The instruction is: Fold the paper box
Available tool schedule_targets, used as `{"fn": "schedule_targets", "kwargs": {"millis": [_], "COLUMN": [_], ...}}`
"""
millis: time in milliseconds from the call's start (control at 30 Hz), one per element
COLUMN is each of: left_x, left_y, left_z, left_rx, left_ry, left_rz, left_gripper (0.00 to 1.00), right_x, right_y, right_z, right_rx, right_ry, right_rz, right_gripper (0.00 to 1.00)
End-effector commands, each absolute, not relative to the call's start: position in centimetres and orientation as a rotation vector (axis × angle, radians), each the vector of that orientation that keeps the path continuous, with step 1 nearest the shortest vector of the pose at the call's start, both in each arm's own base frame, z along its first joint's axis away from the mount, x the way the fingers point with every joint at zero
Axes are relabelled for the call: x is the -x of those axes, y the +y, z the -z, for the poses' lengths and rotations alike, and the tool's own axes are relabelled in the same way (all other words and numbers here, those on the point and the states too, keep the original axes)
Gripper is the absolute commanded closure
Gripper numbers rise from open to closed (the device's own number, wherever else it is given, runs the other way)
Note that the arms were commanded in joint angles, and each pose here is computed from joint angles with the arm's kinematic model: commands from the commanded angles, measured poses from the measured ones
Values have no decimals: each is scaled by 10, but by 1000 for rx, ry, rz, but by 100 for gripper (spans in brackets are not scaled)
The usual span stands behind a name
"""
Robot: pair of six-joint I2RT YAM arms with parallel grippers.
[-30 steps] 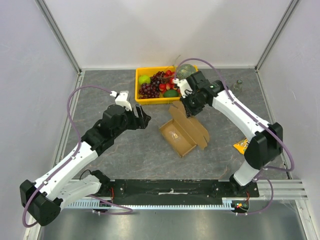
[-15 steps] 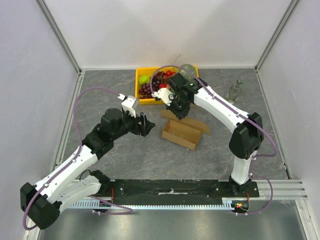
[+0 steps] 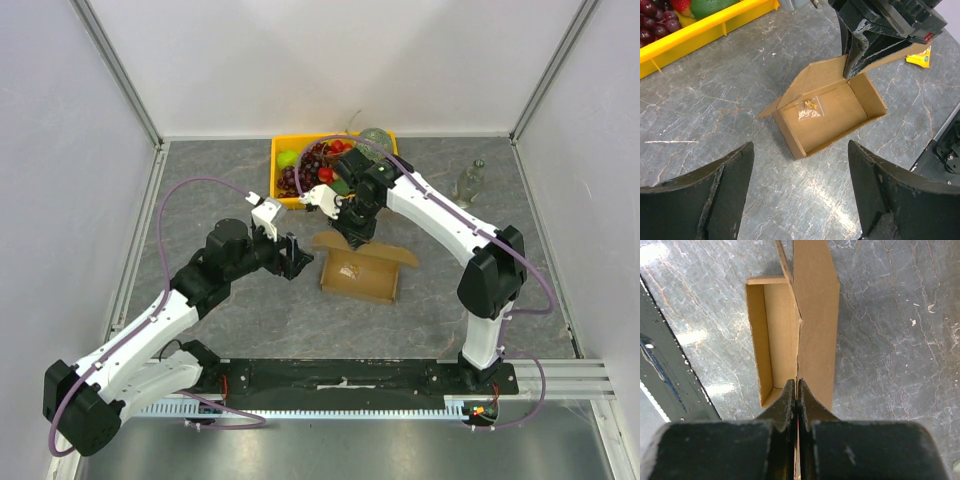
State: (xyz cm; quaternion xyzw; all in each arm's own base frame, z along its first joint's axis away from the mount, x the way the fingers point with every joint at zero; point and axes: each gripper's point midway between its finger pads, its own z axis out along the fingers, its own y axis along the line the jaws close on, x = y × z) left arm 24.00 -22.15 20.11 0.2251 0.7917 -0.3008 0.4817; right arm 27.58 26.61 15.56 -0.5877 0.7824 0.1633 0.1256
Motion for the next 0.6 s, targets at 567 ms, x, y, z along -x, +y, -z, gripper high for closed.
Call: {"fn": "schedule_targets", "kwargs": {"millis": [567], "left_x": [-237], "left_y": [-237], "left_z": [-214], "left_rx": [-865], "left_ry": [1847], "left_rz": [722], "left_gripper": [19], "right_x": [-252], "right_y": [277], "right_z": [-208], "right_rx": [1703], "right_ry": [2178], "right_rz": [-665], "right_gripper": [100]}}
